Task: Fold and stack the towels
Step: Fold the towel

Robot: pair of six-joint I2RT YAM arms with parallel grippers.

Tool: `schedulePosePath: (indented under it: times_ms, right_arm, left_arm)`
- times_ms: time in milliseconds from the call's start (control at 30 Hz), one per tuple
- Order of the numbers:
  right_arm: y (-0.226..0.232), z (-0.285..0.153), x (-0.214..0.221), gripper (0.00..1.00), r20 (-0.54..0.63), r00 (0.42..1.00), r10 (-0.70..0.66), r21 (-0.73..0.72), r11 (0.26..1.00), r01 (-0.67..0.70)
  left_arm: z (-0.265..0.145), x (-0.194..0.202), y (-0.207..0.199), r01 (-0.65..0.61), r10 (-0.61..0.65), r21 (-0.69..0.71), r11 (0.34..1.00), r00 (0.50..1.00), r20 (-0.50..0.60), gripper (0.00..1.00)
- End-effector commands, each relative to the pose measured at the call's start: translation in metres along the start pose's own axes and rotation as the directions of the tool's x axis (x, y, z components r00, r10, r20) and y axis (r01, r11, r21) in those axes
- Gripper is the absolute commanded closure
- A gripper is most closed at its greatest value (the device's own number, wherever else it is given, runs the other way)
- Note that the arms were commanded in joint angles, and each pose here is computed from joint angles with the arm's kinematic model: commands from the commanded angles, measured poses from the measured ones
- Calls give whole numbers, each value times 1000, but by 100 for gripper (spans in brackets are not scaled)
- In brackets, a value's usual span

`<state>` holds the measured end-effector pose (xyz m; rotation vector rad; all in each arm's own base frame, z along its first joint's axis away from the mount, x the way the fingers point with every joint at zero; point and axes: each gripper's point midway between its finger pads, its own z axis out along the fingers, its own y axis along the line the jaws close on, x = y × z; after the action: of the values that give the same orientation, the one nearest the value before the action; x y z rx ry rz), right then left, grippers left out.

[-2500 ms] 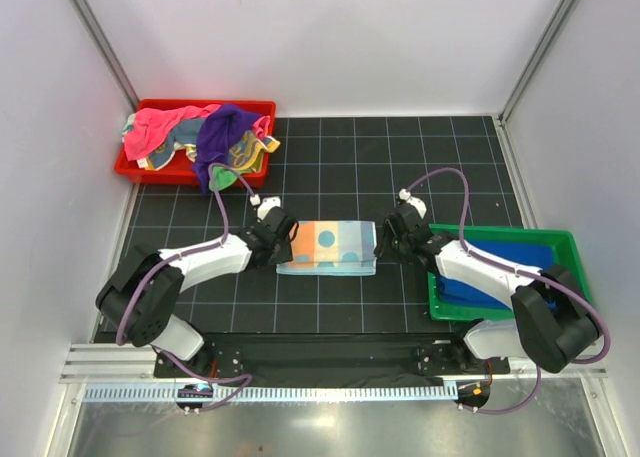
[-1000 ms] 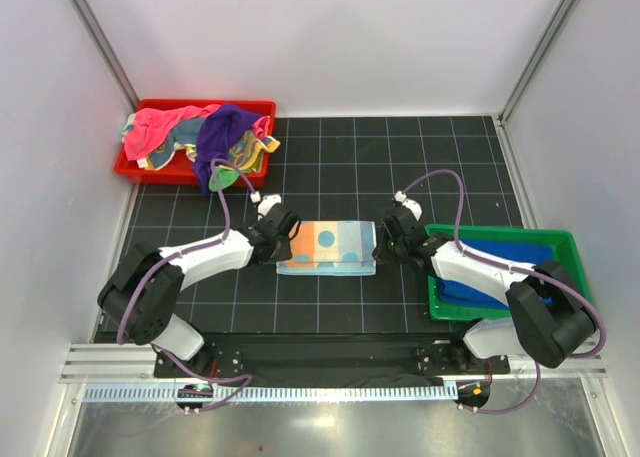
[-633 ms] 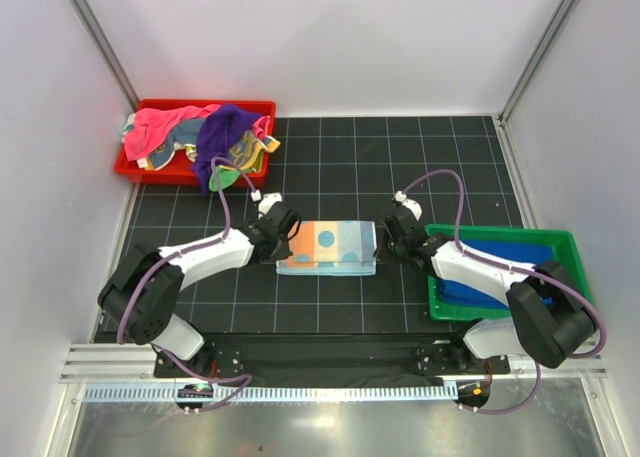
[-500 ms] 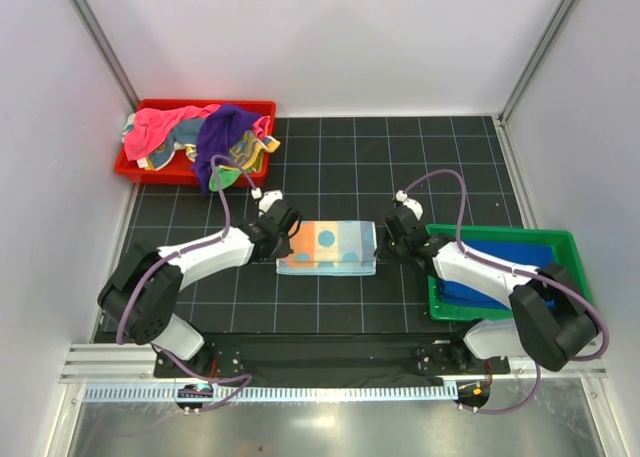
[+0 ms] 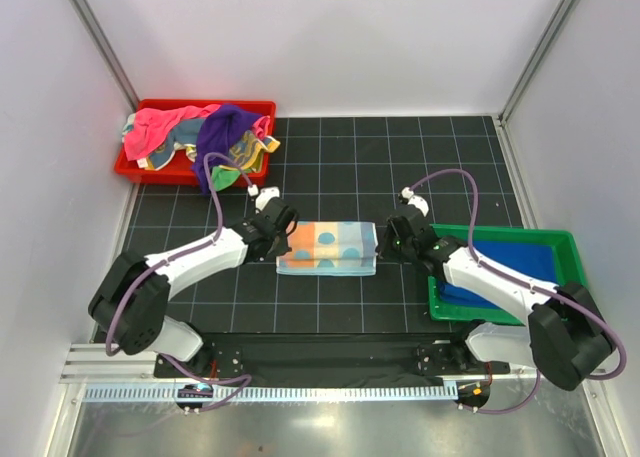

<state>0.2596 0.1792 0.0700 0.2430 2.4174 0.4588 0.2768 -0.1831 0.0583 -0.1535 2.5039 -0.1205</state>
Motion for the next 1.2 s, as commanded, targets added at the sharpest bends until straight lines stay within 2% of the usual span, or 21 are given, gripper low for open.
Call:
schedulePosePath:
  times_ms: [0,533,700,733,833,900,1000,1100,1167]
  right_arm:
    - [11,-13,-15,93,50,999,12,-29,1000,-10]
    - [-5,-1,27,93,-29,999,31,-26,999,-32]
    - [-8,0,31,82,-36,999,27,-23,999,-28]
    - [-9,0,31,78,-36,999,28,-19,999,-29]
    - [-11,-6,25,67,-20,1000,18,-1,1000,-18]
    - [-12,-14,21,65,-18,1000,6,14,1000,-5]
    - [-6,-28,7,71,8,1000,8,15,1000,-8]
    - [8,-38,-6,76,20,999,32,-21,999,-32]
    - [31,-41,-15,76,18,998,52,-102,994,-50]
  left_arm:
    - [-16,-20,-2,20,-21,11,1000,998,61,96]
    - [-7,9,6,40,-40,26,999,999,5,96]
    - [-1,20,7,31,-31,27,999,999,-20,86]
    - [-2,20,7,28,-28,28,999,999,-21,77]
    - [-9,11,6,20,-20,37,999,1000,6,59]
    - [-16,7,9,-4,4,26,1000,1000,7,58]
    - [-31,-9,7,-15,14,32,999,999,40,57]
    - [-45,-25,-5,-3,-4,90,996,997,74,59]
    - [-46,-29,-16,-4,-4,125,992,998,63,62]
